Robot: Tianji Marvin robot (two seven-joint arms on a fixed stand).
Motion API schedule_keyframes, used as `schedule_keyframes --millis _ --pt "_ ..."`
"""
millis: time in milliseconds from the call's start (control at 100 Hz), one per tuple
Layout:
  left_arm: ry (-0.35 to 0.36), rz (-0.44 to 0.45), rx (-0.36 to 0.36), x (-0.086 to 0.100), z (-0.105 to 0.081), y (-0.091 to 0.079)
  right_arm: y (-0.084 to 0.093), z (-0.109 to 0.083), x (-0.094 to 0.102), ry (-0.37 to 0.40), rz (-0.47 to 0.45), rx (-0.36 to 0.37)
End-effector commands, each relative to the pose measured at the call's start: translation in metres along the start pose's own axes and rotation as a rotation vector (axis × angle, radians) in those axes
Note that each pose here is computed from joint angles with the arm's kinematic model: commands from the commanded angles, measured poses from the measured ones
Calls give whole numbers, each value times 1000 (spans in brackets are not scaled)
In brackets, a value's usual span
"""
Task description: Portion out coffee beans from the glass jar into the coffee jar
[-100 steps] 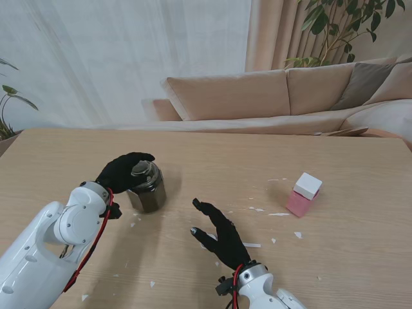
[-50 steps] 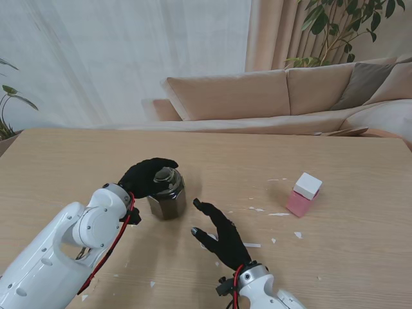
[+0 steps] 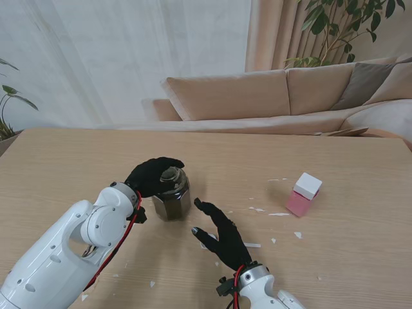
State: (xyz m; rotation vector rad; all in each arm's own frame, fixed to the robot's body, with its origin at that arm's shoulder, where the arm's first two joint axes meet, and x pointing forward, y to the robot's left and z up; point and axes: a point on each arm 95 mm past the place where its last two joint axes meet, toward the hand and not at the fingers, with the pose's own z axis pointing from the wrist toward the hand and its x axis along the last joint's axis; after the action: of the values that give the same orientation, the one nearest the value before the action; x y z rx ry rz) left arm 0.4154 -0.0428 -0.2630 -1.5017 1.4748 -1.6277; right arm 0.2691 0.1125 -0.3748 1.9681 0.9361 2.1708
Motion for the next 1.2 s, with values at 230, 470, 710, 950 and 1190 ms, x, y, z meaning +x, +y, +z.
schedule_keyframes --millis 230,470,710,950,1190 --pt "4 24 -75 -5 2 13 -3 -2 3 1 6 10" --pt "28 87 -81 -7 -3 5 -4 -2 3 2 4 9" --pt "48 160 -84 -3 -4 -10 -4 -2 3 2 3 11" --pt "55 212 -100 3 -4 -19 -3 -2 3 2 5 8" --pt "56 245 -107 9 -1 -23 -2 -2 3 2 8 6"
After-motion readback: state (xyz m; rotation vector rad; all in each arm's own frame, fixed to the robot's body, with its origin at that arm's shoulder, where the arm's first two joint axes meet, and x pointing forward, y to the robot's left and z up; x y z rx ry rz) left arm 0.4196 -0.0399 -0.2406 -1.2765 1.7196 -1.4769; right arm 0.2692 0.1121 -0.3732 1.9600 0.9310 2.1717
